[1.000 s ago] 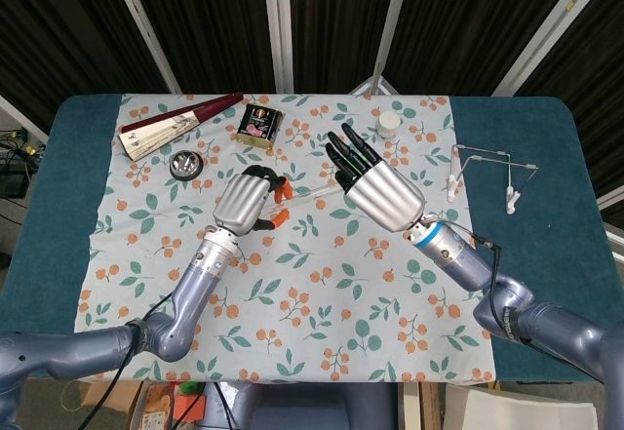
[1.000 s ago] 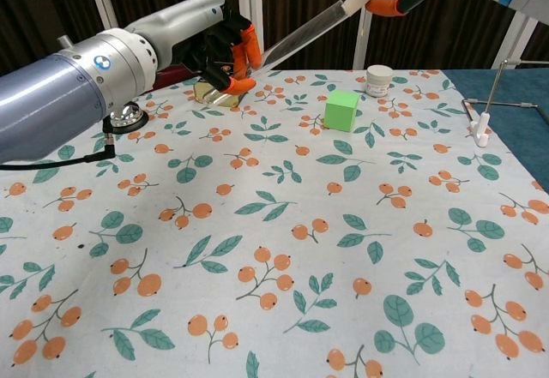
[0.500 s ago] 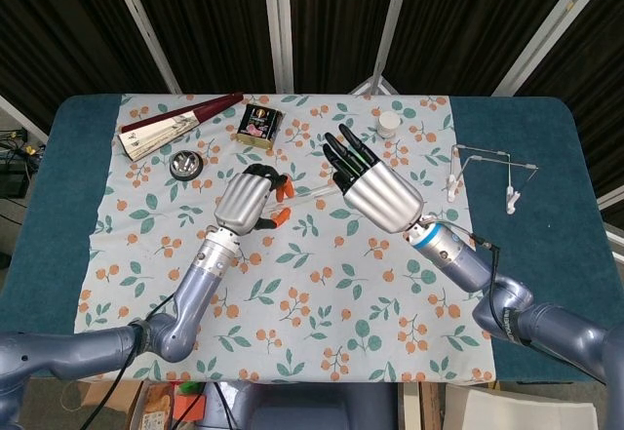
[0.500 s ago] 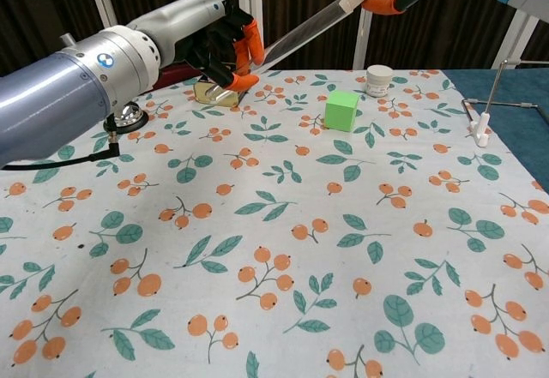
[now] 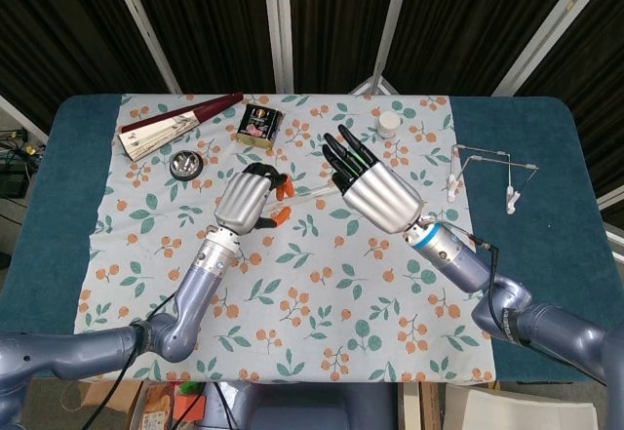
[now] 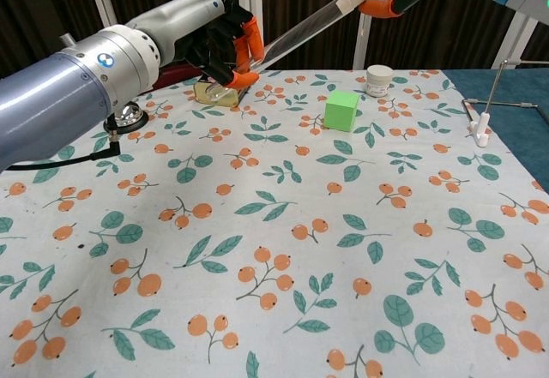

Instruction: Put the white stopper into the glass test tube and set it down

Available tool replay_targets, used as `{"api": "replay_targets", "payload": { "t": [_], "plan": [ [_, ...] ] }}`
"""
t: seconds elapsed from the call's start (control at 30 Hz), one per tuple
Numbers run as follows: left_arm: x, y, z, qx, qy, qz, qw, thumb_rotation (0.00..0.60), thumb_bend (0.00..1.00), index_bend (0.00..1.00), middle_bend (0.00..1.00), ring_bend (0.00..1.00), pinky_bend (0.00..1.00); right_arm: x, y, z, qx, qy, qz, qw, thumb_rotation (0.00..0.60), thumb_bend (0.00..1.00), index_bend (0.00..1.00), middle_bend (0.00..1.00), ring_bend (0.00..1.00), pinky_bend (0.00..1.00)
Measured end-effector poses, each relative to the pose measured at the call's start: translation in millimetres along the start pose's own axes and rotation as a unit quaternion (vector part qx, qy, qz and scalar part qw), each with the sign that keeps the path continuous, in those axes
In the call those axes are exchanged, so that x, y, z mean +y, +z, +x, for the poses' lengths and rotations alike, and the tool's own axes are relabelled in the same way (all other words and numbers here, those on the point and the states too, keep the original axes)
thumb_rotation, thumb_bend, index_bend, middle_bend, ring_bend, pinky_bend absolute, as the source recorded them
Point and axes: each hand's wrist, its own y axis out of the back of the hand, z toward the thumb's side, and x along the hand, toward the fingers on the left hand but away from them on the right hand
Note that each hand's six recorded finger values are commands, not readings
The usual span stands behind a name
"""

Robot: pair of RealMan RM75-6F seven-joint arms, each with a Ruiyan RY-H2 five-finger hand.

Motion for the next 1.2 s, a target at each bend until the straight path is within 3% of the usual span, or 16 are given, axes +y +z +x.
{"api": "replay_targets", "payload": {
  "t": [0.23,0.3,0.43,0.57,0.63,0.87,1.2],
  "plan": [
    [-1,1,0,0.001,0.0,-0.002,1.0,0.6,0.56,0.64,0.71,0.3,0.25,2,2,-1,0.002,-0.003,-0.001,1.0,0.6,0.46,0.72,0.23,0.0,0.0],
    [-1,1,0,0.002,0.0,-0.002,1.0,0.6,0.56,0.64,0.71,0.3,0.25,2,1,0,0.002,-0.002,0.0,1.0,0.6,0.46,0.62,0.23,0.0,0.0],
    [-1,0,0,0.004,0.002,-0.002,1.0,0.6,0.56,0.64,0.71,0.3,0.25,0,-1,1,0.002,0.004,0.004,1.0,0.6,0.46,0.31,0.17,0.0,0.0],
    [-1,0,0,0.004,0.002,-0.002,1.0,0.6,0.56,0.64,0.71,0.3,0.25,-3,-3,4,0.002,0.013,0.008,0.9999,0.6,0.46,0.05,0.1,0.0,0.0],
    [-1,1,0,0.003,0.003,-0.003,1.0,0.6,0.56,0.64,0.71,0.3,0.25,-4,-3,5,0.0,0.017,0.008,0.9998,0.6,0.46,0.01,0.07,0.0,0.0],
    [0,2,0,0.001,0.007,-0.005,1.0,0.6,0.56,0.64,0.72,0.3,0.25,-5,-6,8,-0.007,0.028,0.009,0.9995,0.6,0.46,0.0,0.01,0.0,0.0],
    [-5,-12,-10,0.009,-0.008,0.015,0.9998,0.6,0.56,0.64,0.72,0.3,0.25,-18,-23,24,-0.036,0.064,0.026,0.997,0.6,0.46,0.0,0.01,0.0,0.0]
  ]
}}
